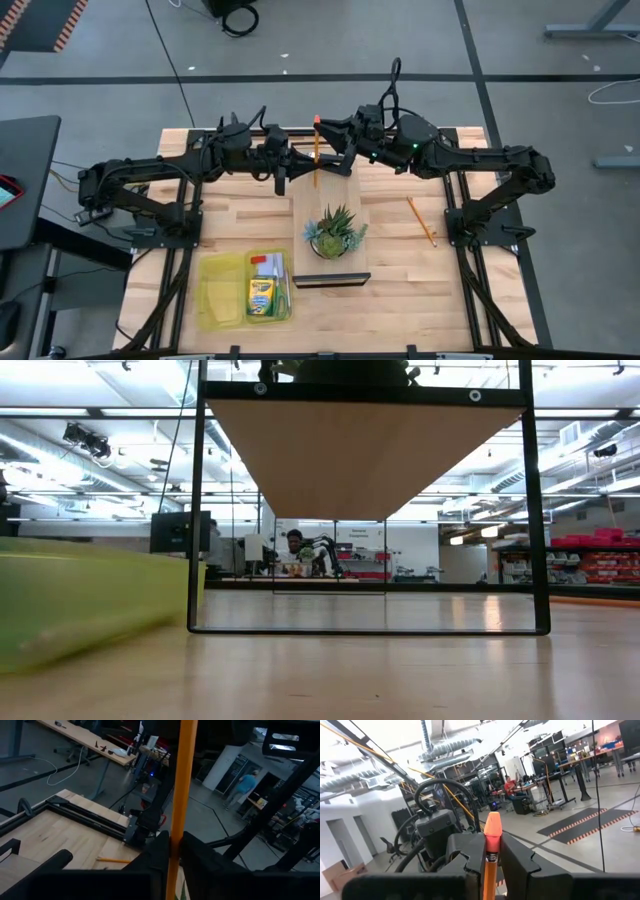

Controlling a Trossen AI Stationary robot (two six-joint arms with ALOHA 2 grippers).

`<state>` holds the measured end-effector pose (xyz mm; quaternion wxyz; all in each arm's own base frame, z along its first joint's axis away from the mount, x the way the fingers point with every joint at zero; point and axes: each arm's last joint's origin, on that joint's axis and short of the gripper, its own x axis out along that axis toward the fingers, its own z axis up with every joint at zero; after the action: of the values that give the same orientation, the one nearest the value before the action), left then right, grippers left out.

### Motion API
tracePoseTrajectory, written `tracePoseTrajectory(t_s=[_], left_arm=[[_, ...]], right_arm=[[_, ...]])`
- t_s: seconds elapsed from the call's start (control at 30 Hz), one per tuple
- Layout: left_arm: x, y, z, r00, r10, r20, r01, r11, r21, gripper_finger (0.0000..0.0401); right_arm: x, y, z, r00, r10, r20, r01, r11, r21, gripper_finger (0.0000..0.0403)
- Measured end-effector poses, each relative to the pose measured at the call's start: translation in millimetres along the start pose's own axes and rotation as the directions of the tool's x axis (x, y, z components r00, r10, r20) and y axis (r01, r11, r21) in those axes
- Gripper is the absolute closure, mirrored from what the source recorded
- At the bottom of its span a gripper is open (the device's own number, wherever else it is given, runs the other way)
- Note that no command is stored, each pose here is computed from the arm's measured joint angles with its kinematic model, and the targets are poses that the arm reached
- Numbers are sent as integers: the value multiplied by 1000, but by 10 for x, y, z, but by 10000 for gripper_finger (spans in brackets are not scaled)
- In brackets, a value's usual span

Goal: Pack school essentials
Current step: Put the left yellow pencil into the yellow supply box

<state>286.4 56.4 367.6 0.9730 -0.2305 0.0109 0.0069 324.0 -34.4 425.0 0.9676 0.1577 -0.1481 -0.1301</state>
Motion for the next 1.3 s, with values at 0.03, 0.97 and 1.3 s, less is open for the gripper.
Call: tracePoseTrajectory(t_s=[0.03, 0.97, 1.3], left_arm=[[0, 0, 0, 1000, 0, 0, 0, 1000, 0, 354], [-7, 32, 14, 1000, 13, 5, -13, 1000, -1, 368], [-147, 77, 129, 998, 44, 35, -45, 999, 8, 365]], right_arm=[[0, 0, 0, 1000, 0, 0, 0, 1000, -3, 344], [-21, 3, -20, 998, 30, -55, -32, 999, -28, 228], [-328, -30, 261, 993, -15, -117, 3, 995, -104, 189]])
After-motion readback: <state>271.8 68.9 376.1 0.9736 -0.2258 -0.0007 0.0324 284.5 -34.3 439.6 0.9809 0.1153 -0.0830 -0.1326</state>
